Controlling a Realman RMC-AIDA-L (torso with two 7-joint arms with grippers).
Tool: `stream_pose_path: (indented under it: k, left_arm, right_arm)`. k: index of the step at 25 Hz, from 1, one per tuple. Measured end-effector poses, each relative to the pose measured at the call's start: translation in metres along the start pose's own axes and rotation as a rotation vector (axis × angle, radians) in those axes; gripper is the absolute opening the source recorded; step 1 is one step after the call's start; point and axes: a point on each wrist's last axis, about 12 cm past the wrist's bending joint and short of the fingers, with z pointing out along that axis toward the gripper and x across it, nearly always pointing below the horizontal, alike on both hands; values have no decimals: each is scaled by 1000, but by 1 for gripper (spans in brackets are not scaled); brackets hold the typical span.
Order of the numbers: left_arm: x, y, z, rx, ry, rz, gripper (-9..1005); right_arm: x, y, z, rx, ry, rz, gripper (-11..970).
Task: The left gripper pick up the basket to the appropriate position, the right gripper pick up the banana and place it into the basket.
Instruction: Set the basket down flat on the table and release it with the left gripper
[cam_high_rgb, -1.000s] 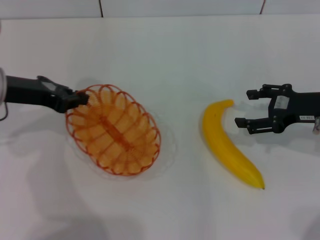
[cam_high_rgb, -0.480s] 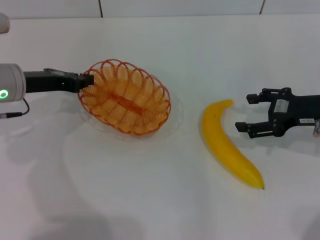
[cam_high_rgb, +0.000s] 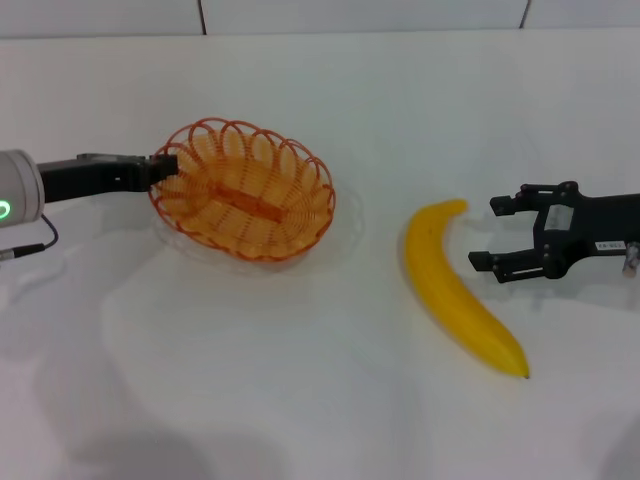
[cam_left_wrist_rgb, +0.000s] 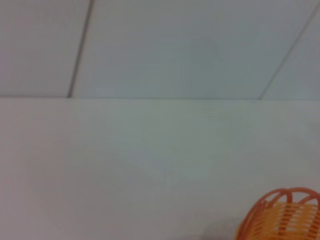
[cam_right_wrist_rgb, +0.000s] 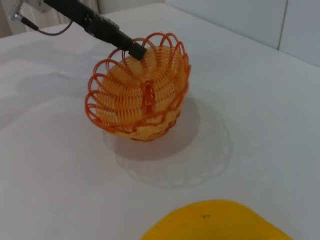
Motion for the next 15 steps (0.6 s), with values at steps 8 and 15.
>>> stream_pose_path:
  k: [8,15]
  left_arm:
    - [16,4,5,-38,24,-50,67]
    - [19,6,3,-41,0,-78,66]
  right_arm:
    - [1,1,1,-6,15,6,884]
    - [1,0,1,-5,19,4,884]
